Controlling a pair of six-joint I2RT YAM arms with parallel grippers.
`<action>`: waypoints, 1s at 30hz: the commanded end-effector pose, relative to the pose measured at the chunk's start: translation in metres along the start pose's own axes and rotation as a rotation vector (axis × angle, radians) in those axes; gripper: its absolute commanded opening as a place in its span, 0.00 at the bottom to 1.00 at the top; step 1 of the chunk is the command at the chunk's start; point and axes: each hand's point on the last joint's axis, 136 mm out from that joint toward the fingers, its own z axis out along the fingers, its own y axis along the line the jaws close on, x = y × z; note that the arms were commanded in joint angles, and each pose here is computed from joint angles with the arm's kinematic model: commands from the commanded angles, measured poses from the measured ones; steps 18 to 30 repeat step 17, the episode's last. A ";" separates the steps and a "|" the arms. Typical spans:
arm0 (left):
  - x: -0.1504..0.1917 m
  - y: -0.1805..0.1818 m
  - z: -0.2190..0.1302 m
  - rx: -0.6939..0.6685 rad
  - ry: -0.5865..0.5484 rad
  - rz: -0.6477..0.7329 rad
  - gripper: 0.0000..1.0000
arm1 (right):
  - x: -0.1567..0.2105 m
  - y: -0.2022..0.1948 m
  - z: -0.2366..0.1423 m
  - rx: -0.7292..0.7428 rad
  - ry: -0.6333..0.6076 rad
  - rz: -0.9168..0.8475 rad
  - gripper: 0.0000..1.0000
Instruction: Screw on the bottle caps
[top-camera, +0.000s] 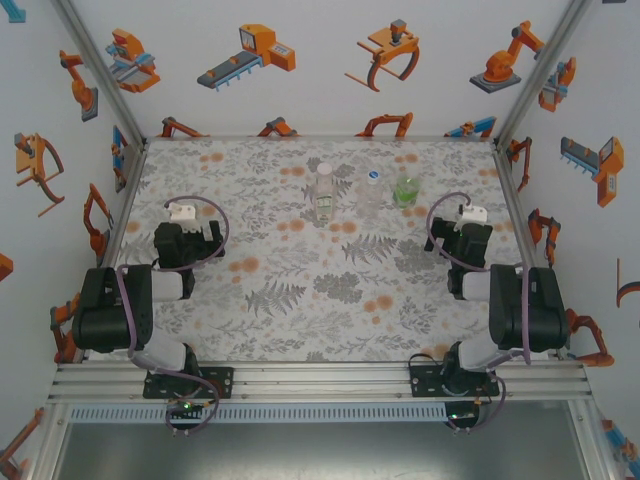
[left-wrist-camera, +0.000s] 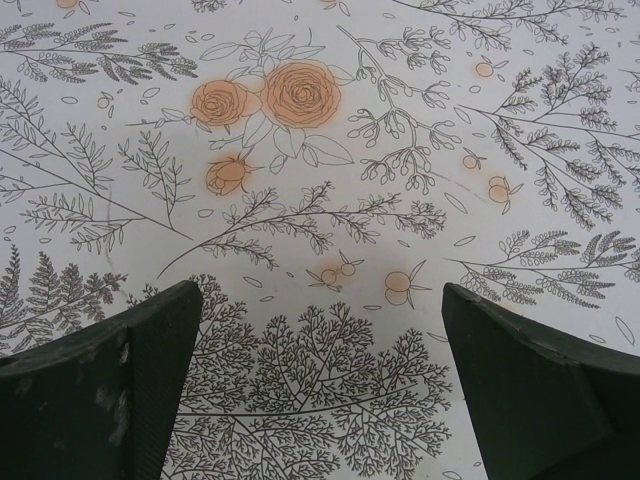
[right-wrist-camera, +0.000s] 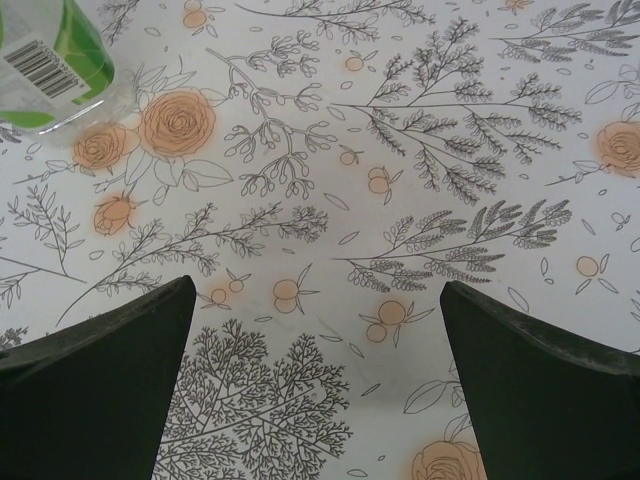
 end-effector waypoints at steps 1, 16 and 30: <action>-0.011 0.002 0.002 -0.006 -0.028 -0.019 0.97 | -0.008 -0.002 0.000 0.018 -0.041 -0.001 0.99; -0.011 0.002 0.001 -0.006 -0.029 -0.018 0.97 | -0.008 0.017 0.003 -0.091 -0.019 -0.042 0.99; -0.011 0.002 0.001 -0.006 -0.028 -0.018 0.97 | -0.007 0.017 0.002 -0.092 -0.019 -0.044 0.99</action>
